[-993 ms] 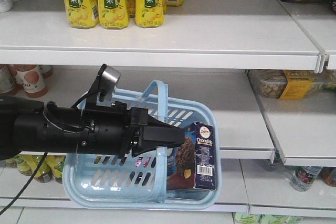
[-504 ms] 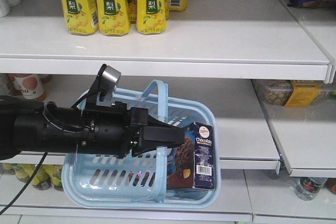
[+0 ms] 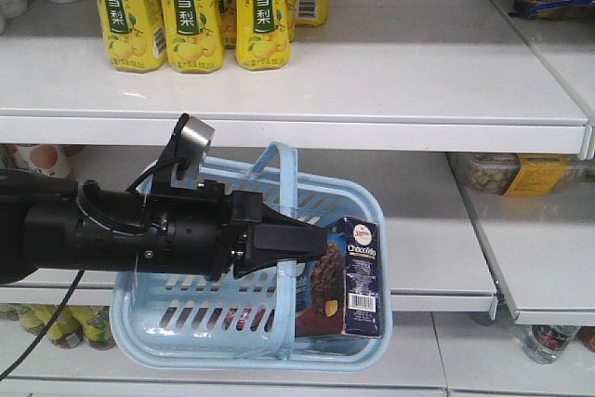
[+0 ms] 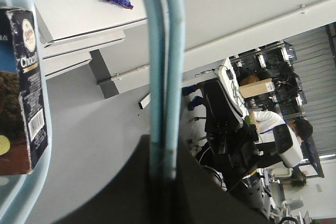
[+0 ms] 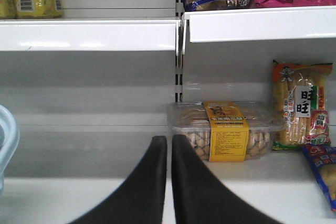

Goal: Left arm holds basket, right arm returns cookies

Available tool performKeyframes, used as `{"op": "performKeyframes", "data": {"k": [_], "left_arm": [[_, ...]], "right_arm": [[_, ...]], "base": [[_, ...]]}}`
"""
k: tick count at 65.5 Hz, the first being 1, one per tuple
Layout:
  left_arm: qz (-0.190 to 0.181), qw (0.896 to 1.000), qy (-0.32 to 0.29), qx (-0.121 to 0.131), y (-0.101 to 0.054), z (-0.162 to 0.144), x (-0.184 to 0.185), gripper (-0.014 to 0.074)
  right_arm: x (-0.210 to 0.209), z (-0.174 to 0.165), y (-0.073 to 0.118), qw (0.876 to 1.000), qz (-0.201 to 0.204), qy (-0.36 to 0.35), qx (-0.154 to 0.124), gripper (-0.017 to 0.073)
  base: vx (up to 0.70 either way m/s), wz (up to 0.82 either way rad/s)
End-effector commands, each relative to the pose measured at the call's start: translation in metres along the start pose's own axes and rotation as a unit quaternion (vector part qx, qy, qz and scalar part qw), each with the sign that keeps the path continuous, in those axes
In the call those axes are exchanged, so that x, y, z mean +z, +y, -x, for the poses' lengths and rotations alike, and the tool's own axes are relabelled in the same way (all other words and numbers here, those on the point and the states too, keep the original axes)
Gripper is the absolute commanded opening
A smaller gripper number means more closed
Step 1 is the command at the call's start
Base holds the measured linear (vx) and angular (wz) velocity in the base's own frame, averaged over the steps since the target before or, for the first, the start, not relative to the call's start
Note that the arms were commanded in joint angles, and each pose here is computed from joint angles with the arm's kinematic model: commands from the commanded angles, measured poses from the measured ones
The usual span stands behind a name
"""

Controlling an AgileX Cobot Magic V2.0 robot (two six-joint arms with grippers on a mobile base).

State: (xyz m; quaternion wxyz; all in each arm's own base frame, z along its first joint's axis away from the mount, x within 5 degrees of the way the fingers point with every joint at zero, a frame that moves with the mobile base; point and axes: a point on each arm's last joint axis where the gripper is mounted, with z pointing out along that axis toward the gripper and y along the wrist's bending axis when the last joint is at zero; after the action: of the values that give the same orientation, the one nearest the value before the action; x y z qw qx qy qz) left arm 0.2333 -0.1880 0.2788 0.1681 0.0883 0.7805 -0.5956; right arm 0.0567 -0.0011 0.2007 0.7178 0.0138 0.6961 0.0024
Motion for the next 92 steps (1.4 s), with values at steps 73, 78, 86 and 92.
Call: {"op": "performKeyframes", "data": {"k": [73,78,86,92], "left_arm": [[-0.073,0.997,-0.03,0.01,-0.0313,0.0079,-0.0067,-0.0003],[-0.073,0.997,-0.03,0.01,-0.0313,0.0079,-0.0067,-0.0003],[-0.073,0.997,-0.03,0.01,-0.0313,0.0079,-0.0067,-0.0003],[-0.073,0.997,-0.03,0.01,-0.0313,0.0079,-0.0067,-0.0003]], "right_arm": [[-0.0005,0.0011,0.0009,0.999,0.006,-0.033,-0.007,-0.0009],[-0.0005,0.0011,0.0009,0.999,0.006,-0.033,-0.007,-0.0009],[-0.0005,0.0011,0.0009,0.999,0.006,-0.033,-0.007,-0.0009],[-0.0005,0.0011,0.0009,0.999,0.006,-0.033,-0.007,-0.0009]], "base": [[0.03,-0.01],[0.02,-0.01],[0.01,0.01],[0.0,0.0]]}}
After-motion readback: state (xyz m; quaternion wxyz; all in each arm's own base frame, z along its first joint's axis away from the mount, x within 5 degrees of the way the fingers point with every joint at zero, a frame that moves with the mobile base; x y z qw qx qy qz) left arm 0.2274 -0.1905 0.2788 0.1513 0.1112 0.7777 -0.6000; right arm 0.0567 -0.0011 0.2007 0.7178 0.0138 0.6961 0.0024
